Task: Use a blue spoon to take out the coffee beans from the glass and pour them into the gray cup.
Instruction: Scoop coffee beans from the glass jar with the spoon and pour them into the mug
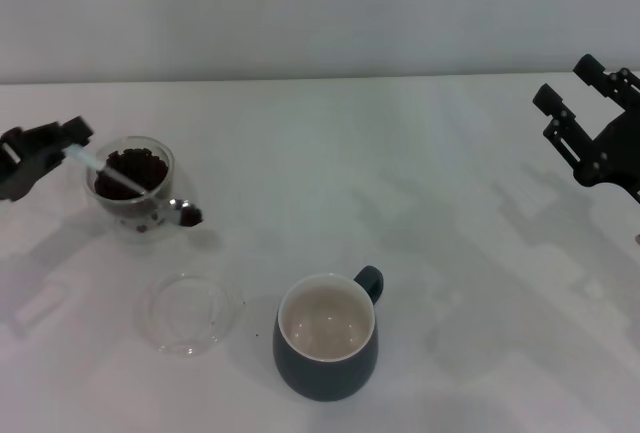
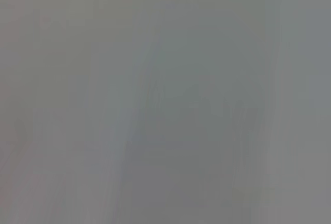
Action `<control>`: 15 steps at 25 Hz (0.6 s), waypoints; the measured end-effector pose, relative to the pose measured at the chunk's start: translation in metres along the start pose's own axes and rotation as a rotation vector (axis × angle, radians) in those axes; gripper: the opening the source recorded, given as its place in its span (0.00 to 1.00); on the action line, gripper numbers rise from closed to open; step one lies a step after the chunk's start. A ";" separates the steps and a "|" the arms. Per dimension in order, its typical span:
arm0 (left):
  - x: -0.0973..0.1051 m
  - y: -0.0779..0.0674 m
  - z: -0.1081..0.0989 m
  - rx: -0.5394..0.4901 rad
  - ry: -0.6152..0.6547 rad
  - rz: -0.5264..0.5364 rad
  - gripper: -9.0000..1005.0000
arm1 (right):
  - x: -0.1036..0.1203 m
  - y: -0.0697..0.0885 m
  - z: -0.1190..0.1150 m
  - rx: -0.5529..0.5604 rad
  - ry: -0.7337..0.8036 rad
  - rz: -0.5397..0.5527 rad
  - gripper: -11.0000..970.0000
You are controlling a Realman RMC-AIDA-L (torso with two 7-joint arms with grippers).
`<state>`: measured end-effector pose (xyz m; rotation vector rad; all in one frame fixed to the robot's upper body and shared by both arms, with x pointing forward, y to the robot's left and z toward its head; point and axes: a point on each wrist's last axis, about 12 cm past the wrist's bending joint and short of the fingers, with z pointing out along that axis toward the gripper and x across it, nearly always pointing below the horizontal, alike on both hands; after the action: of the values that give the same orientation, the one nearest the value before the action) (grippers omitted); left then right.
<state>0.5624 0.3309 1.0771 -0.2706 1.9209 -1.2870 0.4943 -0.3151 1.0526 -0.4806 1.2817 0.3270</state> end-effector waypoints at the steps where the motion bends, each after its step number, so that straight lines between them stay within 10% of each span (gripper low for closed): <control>1: 0.000 0.000 0.000 0.000 0.000 0.000 0.14 | 0.000 0.000 0.000 0.001 0.002 -0.002 0.56; 15: 0.005 -0.033 0.044 0.132 0.154 0.010 0.14 | 0.003 -0.002 0.001 0.014 0.021 -0.007 0.56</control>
<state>0.5819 0.2830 1.0951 -0.0972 1.9511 -1.4575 0.4966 -0.3160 1.0507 -0.4774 1.3013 0.3078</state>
